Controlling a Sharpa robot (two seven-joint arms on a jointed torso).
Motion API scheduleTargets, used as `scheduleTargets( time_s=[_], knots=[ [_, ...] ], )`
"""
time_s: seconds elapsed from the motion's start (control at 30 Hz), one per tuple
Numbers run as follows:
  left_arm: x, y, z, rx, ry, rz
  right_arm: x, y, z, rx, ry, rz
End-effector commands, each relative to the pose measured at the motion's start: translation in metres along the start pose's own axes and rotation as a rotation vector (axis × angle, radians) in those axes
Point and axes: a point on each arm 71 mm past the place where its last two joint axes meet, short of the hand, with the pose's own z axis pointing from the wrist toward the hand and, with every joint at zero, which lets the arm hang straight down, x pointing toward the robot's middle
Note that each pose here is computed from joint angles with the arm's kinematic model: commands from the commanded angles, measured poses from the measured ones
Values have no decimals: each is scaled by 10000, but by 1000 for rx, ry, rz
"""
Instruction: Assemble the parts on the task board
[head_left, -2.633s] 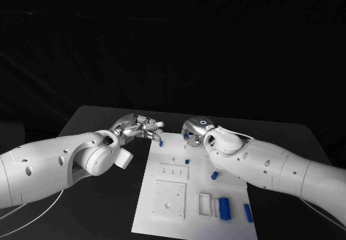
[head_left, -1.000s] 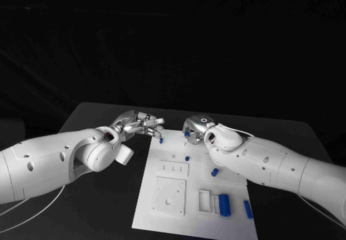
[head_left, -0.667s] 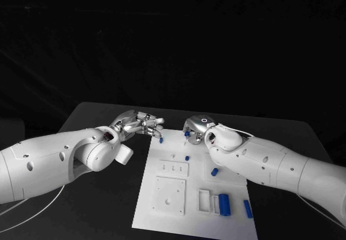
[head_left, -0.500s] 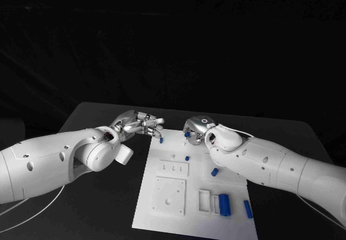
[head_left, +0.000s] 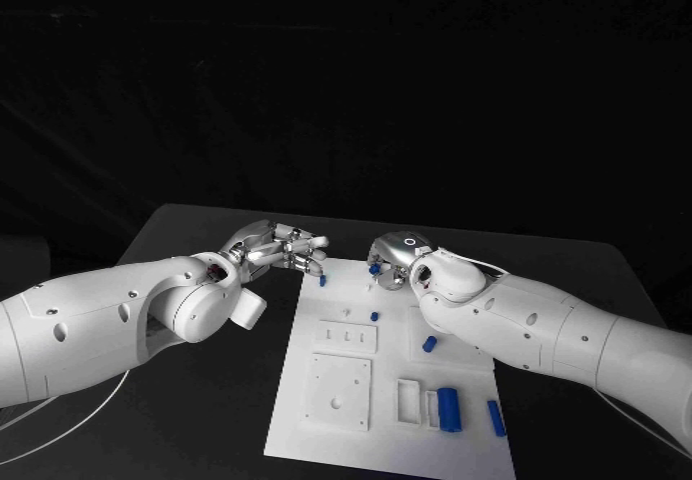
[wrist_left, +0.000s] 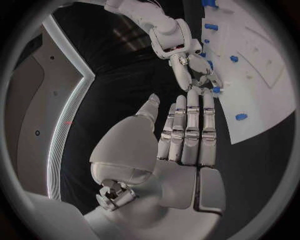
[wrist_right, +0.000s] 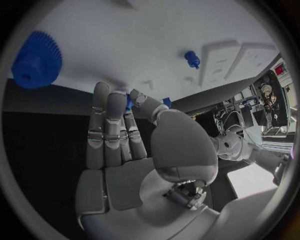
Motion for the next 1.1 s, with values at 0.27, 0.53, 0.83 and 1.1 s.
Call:
scheduleTargets(
  time_s=[0.27, 0.53, 0.83, 1.1],
  knots=[
    [15, -13, 3, 8, 18, -4, -12, 10, -6, -8, -13, 27],
    [-1, -10, 0, 7, 15, -3, -31, 27, -26, -20, -30, 45],
    [-14, -6, 2, 5, 12, -2, -39, 37, -51, -25, -47, 51],
    [-28, -3, -3, 3, 8, -1, -29, 12, -81, -18, -53, 52]
  ],
)
